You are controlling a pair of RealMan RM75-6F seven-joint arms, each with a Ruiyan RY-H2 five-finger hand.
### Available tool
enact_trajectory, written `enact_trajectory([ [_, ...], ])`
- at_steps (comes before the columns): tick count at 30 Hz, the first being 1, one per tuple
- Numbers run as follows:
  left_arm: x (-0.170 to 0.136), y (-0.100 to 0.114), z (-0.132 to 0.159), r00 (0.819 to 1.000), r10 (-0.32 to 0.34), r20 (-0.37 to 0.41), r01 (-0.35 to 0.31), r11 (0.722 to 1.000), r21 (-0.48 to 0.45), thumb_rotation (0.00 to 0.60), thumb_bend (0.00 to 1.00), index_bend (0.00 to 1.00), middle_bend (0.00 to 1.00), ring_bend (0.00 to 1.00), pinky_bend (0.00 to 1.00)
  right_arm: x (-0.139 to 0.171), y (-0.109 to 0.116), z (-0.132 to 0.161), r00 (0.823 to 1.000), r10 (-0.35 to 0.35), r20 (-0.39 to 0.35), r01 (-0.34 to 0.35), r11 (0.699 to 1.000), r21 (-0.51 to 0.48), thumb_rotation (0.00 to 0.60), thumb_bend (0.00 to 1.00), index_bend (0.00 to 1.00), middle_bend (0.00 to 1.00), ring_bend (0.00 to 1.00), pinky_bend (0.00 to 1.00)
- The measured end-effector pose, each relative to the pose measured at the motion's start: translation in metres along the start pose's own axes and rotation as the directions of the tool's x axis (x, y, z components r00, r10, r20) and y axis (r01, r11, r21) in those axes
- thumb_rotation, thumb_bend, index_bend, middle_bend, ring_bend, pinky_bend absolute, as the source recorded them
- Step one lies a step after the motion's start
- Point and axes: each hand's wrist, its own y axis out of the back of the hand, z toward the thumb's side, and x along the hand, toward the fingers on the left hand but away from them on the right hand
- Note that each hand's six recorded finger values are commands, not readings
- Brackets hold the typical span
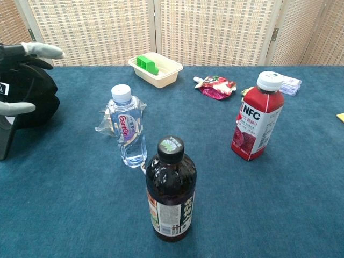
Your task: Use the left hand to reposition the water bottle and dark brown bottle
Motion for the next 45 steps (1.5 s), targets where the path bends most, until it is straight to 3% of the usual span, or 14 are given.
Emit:
enact_trajectory([
  [9,0.035,-0.024,0.008,0.993,-0.111,0.034,0.114,0.986,-0.122,0.6,0.25,0.08,0.03,0.09,0.16,-0.001,-0.002,0.001,1.0,0.014,-0.005,-0.014,1.0,-0.02,0.6,0.09,0.19,0.16,0.05,0.18],
  [16,0.059,-0.043,0.009,0.985,-0.166,0.047,0.171,0.975,-0.142,0.6,0.25,0.09,0.03,0.1,0.19,-0.003,-0.002,0.002,1.0,0.018,-0.01,-0.018,0.999,-0.028,0.6,0.09,0.19,0.16,0.05,0.18],
  [35,0.098,-0.086,0.021,0.97,-0.225,0.086,0.241,0.919,-0.312,0.6,0.25,0.19,0.13,0.18,0.25,-0.001,-0.004,-0.002,0.999,0.037,0.005,-0.037,0.999,-0.023,0.6,0.09,0.19,0.16,0.05,0.18],
  [40,0.106,-0.091,0.021,0.967,-0.242,0.082,0.255,0.893,-0.371,0.6,0.25,0.27,0.21,0.23,0.26,-0.001,-0.005,-0.001,0.999,0.042,0.004,-0.042,0.999,-0.031,0.6,0.09,0.19,0.16,0.05,0.18],
  [45,0.112,-0.094,0.021,0.965,-0.248,0.085,0.261,0.885,-0.386,0.6,0.25,0.34,0.28,0.29,0.31,0.0,-0.006,-0.003,0.999,0.047,0.011,-0.047,0.998,-0.037,0.6,0.09,0.19,0.16,0.05,0.18],
])
